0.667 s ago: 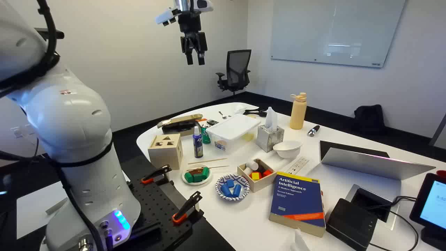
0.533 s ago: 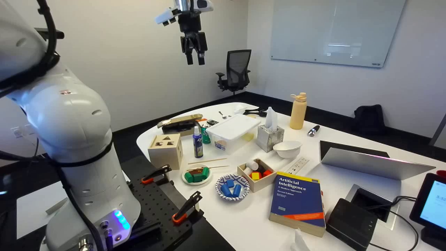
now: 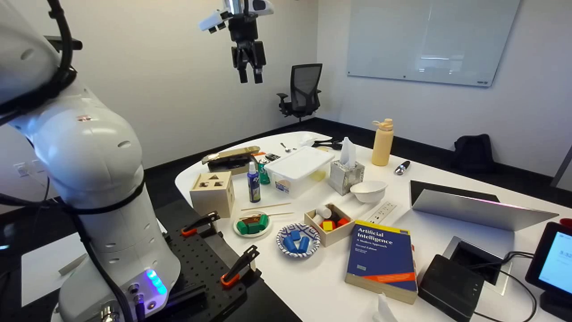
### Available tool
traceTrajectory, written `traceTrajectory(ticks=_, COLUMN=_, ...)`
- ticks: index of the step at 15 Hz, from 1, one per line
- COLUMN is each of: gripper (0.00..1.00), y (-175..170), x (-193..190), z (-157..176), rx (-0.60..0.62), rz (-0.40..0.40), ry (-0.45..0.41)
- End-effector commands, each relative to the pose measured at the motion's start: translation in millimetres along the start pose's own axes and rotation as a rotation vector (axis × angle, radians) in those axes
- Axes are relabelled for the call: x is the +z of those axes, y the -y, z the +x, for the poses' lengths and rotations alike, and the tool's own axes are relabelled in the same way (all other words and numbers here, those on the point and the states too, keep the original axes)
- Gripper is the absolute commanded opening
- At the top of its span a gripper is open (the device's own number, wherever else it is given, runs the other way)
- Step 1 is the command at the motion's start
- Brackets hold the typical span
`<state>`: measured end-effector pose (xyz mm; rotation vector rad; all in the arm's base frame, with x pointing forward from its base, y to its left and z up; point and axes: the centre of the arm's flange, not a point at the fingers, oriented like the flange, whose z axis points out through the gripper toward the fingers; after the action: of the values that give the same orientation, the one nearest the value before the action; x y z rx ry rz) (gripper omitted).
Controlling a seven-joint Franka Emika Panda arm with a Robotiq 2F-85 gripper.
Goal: Put the yellow block in the toy box
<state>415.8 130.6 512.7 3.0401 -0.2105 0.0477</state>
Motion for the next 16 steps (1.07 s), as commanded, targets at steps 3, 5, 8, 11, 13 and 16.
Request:
traceTrajectory(ticks=3, gripper=1.0, y=-24.3, x=-8.3, z=45.9, rx=-0.127, rz=0.02, ry=0.054)
traceTrajectory(ticks=5, gripper=1.0, y=-48.7, x=-9.8, z=79.8, rx=-0.226, rz=0.046, ry=0.08)
traceTrajectory(ticks=8, gripper=1.0, y=-81.2, x=6.8, z=130.8, rx=-0.347, rz=0.058, ry=0.095)
traceTrajectory(ticks=11, gripper=1.0, y=-104.4, x=46.5, z=176.2, rx=-0.459, rz=0.025, ry=0.125)
traceTrajectory(ticks=13, gripper=1.0, y=-117.9, x=87.1, z=203.6, rx=-0.535, rz=-0.005, ry=0.173)
traceTrajectory(ticks=16, gripper=1.0, y=-138.5, x=150.5, z=231.4, rx=-0.654, rz=0.016, ry=0.272)
